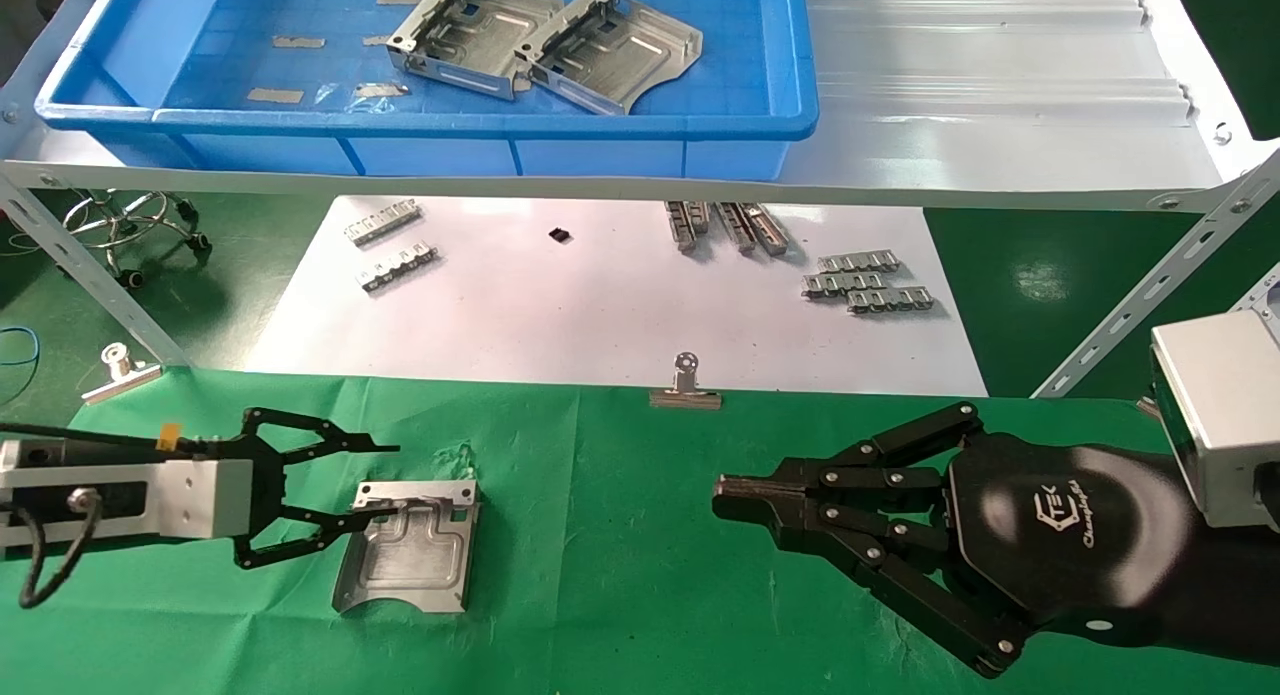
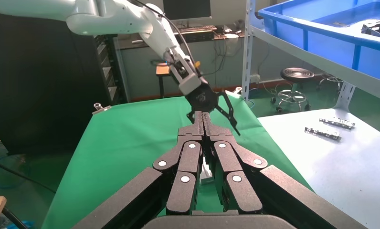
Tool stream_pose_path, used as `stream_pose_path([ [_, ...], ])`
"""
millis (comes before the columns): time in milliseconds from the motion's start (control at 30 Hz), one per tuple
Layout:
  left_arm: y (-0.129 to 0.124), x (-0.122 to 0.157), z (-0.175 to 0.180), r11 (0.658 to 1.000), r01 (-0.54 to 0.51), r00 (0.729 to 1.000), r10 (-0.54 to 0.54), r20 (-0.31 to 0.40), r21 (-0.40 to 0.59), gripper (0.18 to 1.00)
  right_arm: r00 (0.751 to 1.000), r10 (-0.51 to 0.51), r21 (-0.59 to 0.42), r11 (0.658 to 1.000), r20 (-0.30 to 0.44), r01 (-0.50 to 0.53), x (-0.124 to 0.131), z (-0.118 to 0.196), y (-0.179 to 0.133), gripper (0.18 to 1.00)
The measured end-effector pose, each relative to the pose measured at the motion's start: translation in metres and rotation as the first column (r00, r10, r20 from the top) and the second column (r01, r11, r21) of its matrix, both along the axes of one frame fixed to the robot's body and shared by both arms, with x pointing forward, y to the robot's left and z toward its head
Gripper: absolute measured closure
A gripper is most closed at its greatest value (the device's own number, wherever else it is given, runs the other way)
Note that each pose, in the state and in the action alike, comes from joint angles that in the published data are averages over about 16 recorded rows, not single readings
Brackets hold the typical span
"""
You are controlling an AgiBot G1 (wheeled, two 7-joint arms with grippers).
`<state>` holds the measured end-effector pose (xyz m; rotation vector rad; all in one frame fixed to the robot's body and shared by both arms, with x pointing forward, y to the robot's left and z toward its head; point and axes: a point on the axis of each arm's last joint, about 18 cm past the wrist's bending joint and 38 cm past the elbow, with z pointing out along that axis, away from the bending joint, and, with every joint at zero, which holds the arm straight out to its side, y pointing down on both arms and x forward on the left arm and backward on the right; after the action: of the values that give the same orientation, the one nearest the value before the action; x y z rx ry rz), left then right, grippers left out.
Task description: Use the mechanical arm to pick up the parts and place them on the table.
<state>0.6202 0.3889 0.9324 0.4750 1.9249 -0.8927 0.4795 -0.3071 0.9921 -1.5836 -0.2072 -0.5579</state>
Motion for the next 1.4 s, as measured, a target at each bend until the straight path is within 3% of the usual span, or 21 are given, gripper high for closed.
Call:
stream_pose_path([
  [300,-0.008,-0.012,0.007,0.991,0.012,0.994,-0.027,-0.104,-0.136,0.573,1.0,0.0,0.0,1.0,0.0,0.0,0.0,0.0,0.0,0.983],
  [600,-0.023,-0.023,0.015,0.972,0.041,0.988,-0.074,-0.138,-0.231,0.382,1.0,0.0,0.0,1.0,0.0,0.0,0.0,0.0,0.0,0.942],
  [900,-0.037,-0.038,0.025,0.944,0.074,0.976,-0.134,-0.171,-0.32,0.243,1.0,0.0,0.0,1.0,0.0,0.0,0.0,0.0,0.0,0.817],
  [1400,-0.059,-0.074,0.041,0.889,0.124,0.942,-0.245,-0.229,-0.442,0.185,1.0,0.0,0.0,1.0,0.0,0.0,0.0,0.0,0.0,0.509],
])
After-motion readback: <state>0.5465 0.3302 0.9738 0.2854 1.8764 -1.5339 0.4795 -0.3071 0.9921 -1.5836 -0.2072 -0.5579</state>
